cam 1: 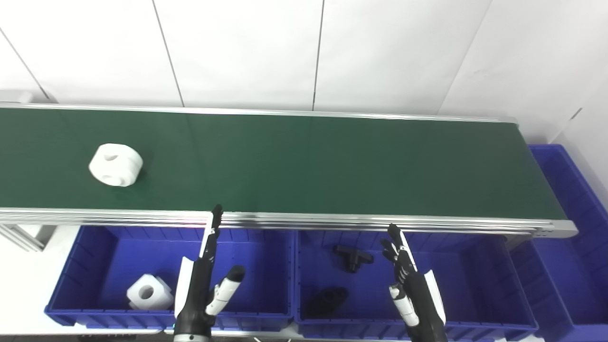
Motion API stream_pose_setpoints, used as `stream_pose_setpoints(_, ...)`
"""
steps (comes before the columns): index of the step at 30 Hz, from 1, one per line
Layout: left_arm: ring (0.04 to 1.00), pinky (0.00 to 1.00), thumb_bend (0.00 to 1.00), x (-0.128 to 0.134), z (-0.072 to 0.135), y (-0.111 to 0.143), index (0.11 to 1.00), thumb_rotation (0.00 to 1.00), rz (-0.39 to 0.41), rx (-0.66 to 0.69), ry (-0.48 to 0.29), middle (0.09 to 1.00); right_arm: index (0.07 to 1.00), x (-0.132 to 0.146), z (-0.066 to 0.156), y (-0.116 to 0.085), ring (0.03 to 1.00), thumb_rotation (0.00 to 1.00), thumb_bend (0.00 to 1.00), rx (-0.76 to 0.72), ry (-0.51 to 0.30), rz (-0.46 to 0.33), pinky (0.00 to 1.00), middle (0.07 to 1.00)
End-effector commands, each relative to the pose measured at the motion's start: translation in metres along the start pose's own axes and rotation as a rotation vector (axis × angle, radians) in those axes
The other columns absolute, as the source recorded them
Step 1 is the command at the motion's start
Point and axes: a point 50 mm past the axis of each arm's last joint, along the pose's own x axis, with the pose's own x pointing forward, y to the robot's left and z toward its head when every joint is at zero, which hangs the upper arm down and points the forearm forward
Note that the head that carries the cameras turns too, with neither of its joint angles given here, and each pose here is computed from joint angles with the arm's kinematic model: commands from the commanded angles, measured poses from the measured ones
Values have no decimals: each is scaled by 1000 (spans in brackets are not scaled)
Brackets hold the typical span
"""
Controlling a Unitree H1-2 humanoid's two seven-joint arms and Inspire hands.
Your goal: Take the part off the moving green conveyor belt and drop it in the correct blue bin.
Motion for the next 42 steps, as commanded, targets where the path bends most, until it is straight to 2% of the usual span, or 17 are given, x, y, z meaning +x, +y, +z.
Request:
stream_pose_setpoints(1, 985, 976, 550, 5, 6, -7, 1000, 922, 21, -15, -60, 1000, 1000, 7, 7, -7, 949, 960, 964, 2, -84, -16, 953, 1000)
stream_pose_setpoints(6, 962, 941, 544, 9, 1, -23, 992, 900, 24, -23, -54, 1000, 1000, 7, -3, -21, 956, 952, 949, 12, -52, -19, 973, 1000)
stream_pose_setpoints(11, 989, 933, 588, 12, 0, -33, 1000, 905, 4, -14, -37, 1000, 1000, 10, -9, -28, 981, 976, 963, -2, -32, -13, 999, 1000)
stream_pose_setpoints(14, 993, 933, 583, 14, -1, -37, 998, 861, 2, -16, -37, 1000, 1000, 12, -13, -32, 991, 978, 961, 2, -20, -18, 1000, 1000)
stream_pose_setpoints(26, 959, 879, 575, 16, -8, -40, 971, 766, 13, -36, -36, 991, 1000, 13, -25, -36, 1000, 994, 931, 2, 22, -21, 1000, 1000)
stream_pose_setpoints(31, 947, 864, 571, 17, -4, -38, 961, 776, 15, -10, -66, 977, 1000, 13, -21, -36, 1000, 994, 931, 3, 8, -14, 1000, 1000)
stream_pose_setpoints(34, 946, 845, 604, 17, -2, -36, 962, 775, 10, 20, -93, 978, 1000, 14, -20, -34, 1000, 996, 931, 5, 4, -10, 1000, 1000)
stream_pose_setpoints(38, 926, 800, 676, 19, -3, -32, 953, 727, -4, 78, -143, 969, 1000, 15, -23, -32, 1000, 1000, 927, -5, 15, -1, 1000, 1000)
stream_pose_setpoints(42, 898, 765, 752, 21, -1, -27, 933, 739, -10, 112, -182, 944, 1000, 16, -25, -31, 1000, 1000, 928, -9, 22, 10, 1000, 1000)
